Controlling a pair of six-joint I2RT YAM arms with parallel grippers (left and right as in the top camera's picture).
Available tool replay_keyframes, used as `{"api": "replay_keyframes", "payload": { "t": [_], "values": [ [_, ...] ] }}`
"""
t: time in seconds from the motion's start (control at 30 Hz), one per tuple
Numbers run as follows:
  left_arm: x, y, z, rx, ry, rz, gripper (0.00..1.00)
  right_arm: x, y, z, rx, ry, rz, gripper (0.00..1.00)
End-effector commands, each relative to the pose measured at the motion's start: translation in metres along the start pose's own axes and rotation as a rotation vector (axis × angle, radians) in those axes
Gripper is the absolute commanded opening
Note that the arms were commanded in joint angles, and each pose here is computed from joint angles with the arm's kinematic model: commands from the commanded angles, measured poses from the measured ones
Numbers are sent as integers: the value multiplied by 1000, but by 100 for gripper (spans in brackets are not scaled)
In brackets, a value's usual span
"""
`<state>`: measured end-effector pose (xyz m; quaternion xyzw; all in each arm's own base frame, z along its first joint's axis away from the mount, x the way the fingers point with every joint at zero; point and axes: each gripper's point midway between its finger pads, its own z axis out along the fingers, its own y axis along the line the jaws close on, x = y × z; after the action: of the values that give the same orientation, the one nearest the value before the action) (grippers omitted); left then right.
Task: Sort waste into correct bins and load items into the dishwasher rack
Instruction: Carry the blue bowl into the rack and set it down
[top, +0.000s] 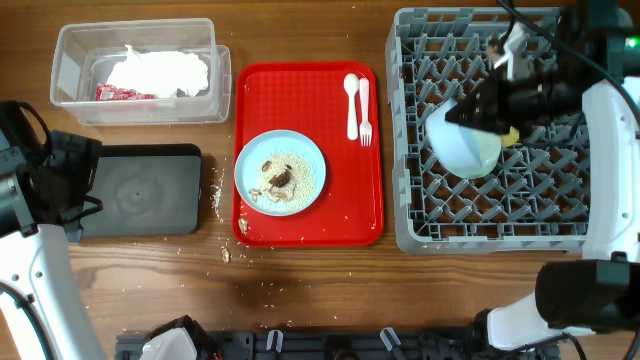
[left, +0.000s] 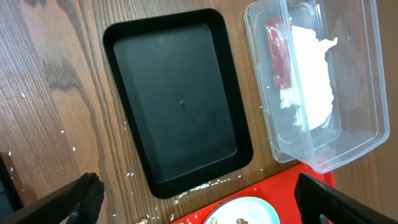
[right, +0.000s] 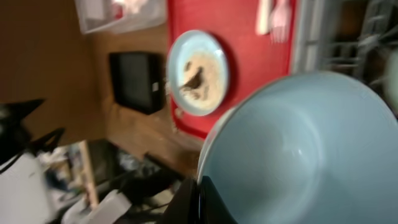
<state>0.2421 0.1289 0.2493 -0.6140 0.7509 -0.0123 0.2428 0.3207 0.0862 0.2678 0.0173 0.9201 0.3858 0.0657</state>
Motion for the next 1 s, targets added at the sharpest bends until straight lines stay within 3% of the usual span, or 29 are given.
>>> {"api": "replay_keyframes", "payload": {
  "t": [0.0,0.37,0.97],
  "values": [
    [-3,2,0,-5,-12,0,100,16,12,8,-221,19,-52,4],
    [-3,2,0,-5,-12,0,100,49,-72,27,-394,-35,175,4],
    [-3,2,0,-5,-12,0,100,54,-119,21,-306,-94,281,6]
  ]
}}
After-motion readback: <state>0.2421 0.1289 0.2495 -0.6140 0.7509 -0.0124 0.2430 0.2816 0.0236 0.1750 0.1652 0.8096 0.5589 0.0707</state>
